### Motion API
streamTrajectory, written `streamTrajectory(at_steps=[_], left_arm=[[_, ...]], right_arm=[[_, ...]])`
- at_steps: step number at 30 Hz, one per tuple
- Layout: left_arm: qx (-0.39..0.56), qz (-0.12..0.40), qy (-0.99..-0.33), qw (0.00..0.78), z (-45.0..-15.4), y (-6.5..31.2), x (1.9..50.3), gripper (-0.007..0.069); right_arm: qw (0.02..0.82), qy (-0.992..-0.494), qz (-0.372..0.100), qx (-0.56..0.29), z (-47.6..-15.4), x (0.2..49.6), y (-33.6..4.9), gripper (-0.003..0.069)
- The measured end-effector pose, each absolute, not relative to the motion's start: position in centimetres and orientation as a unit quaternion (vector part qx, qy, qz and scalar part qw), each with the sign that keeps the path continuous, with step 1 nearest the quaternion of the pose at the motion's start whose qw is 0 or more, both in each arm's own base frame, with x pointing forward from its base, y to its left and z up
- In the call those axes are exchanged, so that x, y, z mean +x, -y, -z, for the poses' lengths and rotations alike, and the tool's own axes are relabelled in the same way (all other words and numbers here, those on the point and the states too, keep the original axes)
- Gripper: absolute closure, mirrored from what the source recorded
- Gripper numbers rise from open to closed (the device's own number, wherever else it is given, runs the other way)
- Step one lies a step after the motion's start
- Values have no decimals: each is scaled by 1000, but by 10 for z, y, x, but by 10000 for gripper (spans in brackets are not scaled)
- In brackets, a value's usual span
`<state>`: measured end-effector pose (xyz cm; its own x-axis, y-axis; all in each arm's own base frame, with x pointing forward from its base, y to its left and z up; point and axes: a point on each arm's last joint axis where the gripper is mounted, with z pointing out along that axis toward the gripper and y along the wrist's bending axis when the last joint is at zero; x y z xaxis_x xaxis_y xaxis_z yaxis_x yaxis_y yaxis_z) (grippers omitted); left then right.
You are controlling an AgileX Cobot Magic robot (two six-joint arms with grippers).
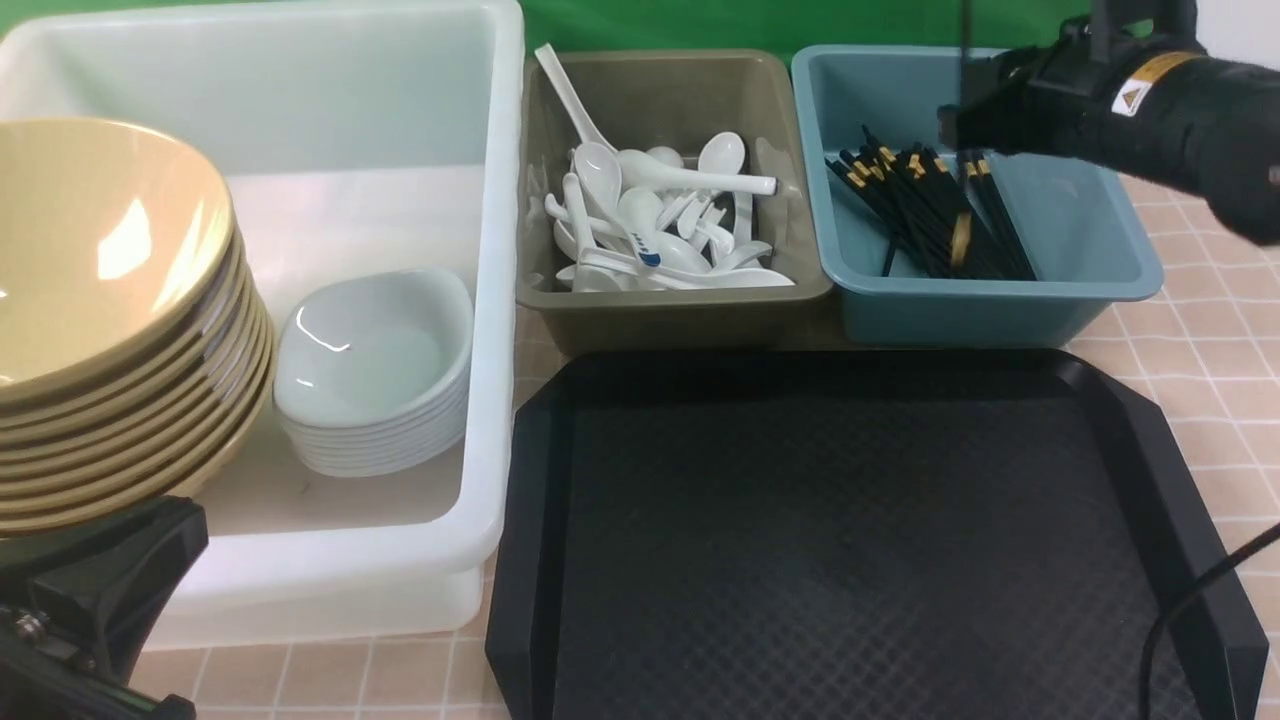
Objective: On brown table put chopsticks spoon bowls plates into blue grey white boxes.
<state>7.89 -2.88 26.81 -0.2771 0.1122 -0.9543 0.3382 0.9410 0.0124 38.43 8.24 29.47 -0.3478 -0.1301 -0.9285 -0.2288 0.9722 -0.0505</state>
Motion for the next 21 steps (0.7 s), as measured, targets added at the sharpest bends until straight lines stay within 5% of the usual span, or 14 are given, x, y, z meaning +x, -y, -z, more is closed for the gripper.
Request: streamTrajectory(at_steps=[4, 8, 12, 18, 21], left_arm=[[142, 97, -793, 584, -268, 29, 79, 624], [142, 97, -793, 584, -268, 29, 79, 624], [142, 97, -793, 584, -268, 29, 79, 624], [142, 97, -793, 584, -268, 29, 79, 624], [142, 97, -793, 584, -268, 29, 79, 624]], right_arm=[[512, -849, -28, -128, -328, 371, -79, 266], [544, -825, -10, -154, -386, 322, -68, 371], [641, -752, 0, -156, -429, 243, -52, 570], [684, -714, -3, -148, -396, 181, -38, 622], [643, -754, -23, -132, -338, 160, -34, 622]])
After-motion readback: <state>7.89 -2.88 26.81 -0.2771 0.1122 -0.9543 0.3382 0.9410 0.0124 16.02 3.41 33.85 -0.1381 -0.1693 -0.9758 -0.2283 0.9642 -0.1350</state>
